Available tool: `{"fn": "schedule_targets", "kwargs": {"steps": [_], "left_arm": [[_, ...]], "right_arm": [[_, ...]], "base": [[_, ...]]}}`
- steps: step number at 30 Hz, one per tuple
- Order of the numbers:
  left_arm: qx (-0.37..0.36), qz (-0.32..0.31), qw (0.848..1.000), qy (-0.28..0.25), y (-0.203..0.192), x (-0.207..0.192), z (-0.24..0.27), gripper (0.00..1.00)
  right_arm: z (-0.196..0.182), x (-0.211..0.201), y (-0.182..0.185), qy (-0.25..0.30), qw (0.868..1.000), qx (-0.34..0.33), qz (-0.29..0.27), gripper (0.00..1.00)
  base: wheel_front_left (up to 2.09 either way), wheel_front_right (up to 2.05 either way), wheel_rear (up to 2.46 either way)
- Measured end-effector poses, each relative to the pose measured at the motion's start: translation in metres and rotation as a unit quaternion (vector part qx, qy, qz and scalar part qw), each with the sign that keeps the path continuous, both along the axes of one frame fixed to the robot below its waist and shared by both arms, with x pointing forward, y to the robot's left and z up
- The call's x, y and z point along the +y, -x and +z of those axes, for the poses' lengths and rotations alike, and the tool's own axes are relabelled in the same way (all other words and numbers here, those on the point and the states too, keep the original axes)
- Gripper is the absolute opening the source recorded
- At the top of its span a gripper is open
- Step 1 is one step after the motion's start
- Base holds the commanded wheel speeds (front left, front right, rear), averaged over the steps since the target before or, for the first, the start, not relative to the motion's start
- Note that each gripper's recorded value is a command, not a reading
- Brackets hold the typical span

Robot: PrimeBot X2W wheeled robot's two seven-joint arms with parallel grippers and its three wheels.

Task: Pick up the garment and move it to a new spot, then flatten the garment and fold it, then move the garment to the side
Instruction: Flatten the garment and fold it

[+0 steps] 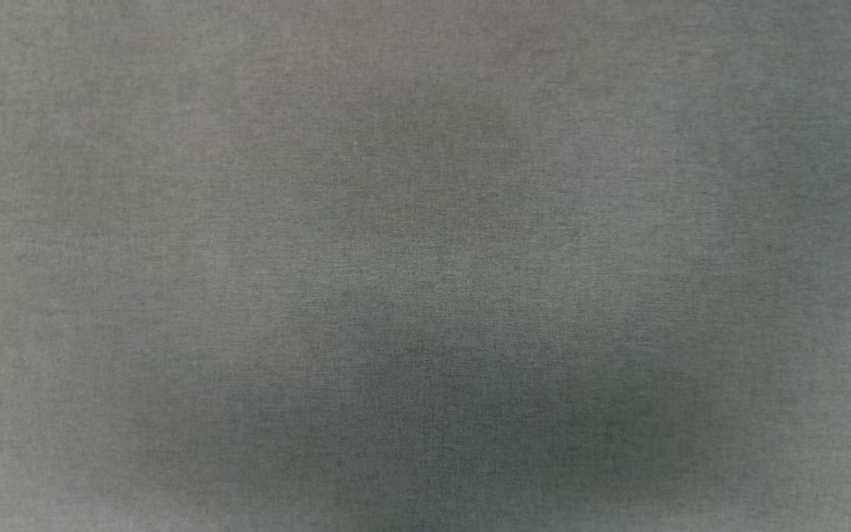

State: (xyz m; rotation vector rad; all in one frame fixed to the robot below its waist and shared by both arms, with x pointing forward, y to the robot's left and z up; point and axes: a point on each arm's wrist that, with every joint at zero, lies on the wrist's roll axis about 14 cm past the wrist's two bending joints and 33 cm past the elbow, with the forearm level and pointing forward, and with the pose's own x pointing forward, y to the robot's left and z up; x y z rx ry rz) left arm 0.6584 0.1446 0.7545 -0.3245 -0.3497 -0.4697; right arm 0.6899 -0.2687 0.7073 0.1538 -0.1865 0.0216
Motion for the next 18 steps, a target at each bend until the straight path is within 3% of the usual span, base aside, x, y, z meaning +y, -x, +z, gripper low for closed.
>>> {"fn": "schedule_targets", "kwargs": {"steps": [3, 6, 13, 18], "left_arm": [[0.030, -0.018, 0.999, -0.018, 0.005, -0.009, -0.031, 0.00], [0.097, -0.038, 0.994, -0.017, 0.017, -0.013, -0.096, 0.00], [0.258, -0.065, 0.964, -0.012, 0.085, -0.010, -0.239, 0.00], [0.299, -0.085, 0.951, -0.002, 0.131, -0.015, -0.272, 0.00]], "right_arm": [[-0.026, 0.003, 0.000, 0.007, 0.999, 0.036, 0.005, 0.00], [-0.090, 0.008, 0.007, 0.006, 0.993, 0.113, 0.020, 0.00], [-0.225, 0.012, 0.072, -0.001, 0.960, 0.271, 0.065, 0.00], [-0.267, 0.004, 0.127, -0.020, 0.940, 0.331, 0.084, 0.00]], "base": [[0.00, 0.00, 0.00], [0.00, 0.00, 0.00], [0.00, 0.00, 0.00], [0.00, 0.00, 0.00]]}}
